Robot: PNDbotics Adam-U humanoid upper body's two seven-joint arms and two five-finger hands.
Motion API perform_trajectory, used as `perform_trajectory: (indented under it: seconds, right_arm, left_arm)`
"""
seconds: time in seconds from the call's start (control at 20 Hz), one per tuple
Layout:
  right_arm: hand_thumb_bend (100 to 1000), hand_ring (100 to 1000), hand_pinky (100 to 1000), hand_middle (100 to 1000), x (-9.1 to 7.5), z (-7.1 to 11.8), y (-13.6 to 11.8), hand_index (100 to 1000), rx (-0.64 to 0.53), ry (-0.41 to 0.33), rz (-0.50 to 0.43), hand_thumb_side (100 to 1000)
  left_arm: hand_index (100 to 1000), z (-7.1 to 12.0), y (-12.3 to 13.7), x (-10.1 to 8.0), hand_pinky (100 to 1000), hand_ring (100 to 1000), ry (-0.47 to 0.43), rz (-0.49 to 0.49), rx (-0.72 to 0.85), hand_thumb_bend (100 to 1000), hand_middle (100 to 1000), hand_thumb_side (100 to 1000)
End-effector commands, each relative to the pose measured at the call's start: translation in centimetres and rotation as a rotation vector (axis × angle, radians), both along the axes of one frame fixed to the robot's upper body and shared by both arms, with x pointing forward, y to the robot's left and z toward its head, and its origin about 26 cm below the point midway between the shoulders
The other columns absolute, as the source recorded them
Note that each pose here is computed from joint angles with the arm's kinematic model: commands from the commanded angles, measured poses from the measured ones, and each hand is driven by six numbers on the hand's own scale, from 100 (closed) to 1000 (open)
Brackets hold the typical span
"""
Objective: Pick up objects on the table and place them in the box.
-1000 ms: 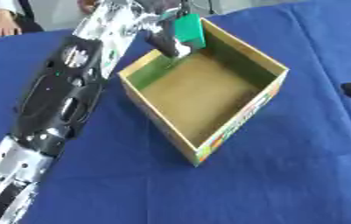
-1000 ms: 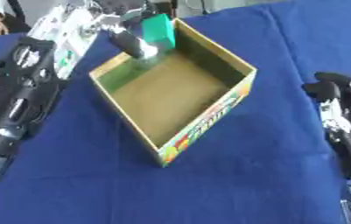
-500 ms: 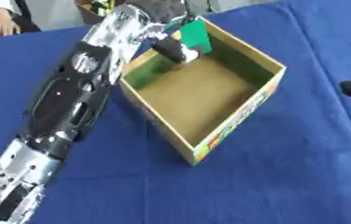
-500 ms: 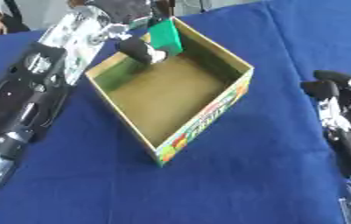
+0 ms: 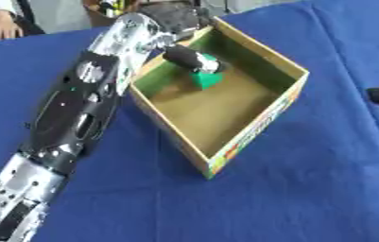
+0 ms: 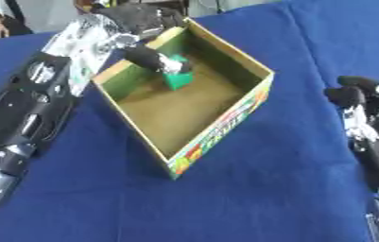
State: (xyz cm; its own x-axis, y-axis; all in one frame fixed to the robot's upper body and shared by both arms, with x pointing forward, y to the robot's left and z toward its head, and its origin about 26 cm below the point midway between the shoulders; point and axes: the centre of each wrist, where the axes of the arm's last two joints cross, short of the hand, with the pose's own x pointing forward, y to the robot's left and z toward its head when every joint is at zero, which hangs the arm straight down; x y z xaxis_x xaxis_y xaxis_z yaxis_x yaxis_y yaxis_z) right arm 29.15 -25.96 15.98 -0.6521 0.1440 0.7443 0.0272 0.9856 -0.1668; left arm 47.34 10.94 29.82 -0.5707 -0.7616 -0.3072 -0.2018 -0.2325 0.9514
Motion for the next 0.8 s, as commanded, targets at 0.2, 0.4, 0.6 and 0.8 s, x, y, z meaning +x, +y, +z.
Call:
perform_trajectory:
  seconds: [0.2,0.4,0.6,0.8]
  right_arm:
    - [100,723,796,565,-0.3,0.5,0.1,737,0.005,-0.02,0.0,523]
    - [100,724,796,566,-0.4,0.3,-0.1,738,0.005,-0.016,-0.01,525]
    - [100,725,796,566,-0.5,0.1,-0.4,738,0.006,-0.02,-0.023,526]
    - [100,725,793,568,-0.5,0.2,-0.6,739,0.006,-0.029,-0.032,526]
  left_arm:
    - [1000,3.9,1.6,-2.2,773,853,-0.236,-0.138,-0.38,377,854,1000]
    - [992,6.1,3.7,-4.7,733,810,-0.355,-0.239,-0.667,264,819,1000]
    - [996,7.5,5.6,-7.2,721,795,-0.36,-0.295,-0.801,148,813,1000]
    - [957,8.1,6.2,-8.2,682,754,-0.361,-0.308,-0.831,100,768,1000]
